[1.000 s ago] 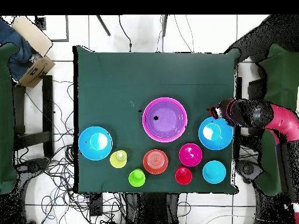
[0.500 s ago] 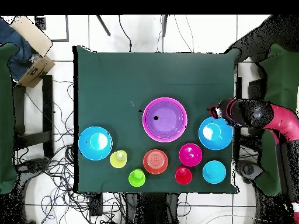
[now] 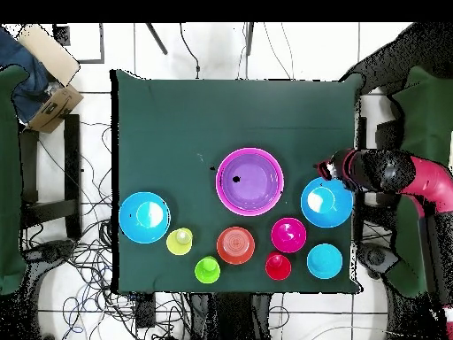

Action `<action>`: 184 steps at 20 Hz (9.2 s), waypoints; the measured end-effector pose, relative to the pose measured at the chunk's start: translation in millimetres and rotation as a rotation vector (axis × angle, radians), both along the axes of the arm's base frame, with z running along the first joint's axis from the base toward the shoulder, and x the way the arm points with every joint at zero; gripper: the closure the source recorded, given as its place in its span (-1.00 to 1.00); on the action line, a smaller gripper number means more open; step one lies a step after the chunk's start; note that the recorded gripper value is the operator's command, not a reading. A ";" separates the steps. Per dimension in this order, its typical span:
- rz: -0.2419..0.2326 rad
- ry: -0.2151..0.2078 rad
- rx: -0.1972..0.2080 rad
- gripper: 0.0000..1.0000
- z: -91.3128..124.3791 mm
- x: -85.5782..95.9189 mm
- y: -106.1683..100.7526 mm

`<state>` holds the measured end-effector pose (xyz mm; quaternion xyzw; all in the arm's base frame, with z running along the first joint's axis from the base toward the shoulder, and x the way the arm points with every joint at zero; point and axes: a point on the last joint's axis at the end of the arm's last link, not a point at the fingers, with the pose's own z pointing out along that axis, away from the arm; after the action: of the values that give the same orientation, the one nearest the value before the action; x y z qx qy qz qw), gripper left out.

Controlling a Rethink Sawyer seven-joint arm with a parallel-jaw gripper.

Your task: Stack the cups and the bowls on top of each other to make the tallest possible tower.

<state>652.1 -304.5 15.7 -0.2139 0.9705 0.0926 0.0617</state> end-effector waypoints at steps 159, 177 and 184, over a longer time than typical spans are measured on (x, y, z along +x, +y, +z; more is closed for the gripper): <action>0.183 0.061 -0.196 -1.00 0.9 -58.6 -22.1; 0.149 0.021 -0.162 -1.00 -23.9 -61.5 -24.9; 0.113 -0.009 -0.145 -1.00 -39.5 -64.1 -33.0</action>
<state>588.0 -337.4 -23.8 -0.2727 0.9607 0.0244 0.0450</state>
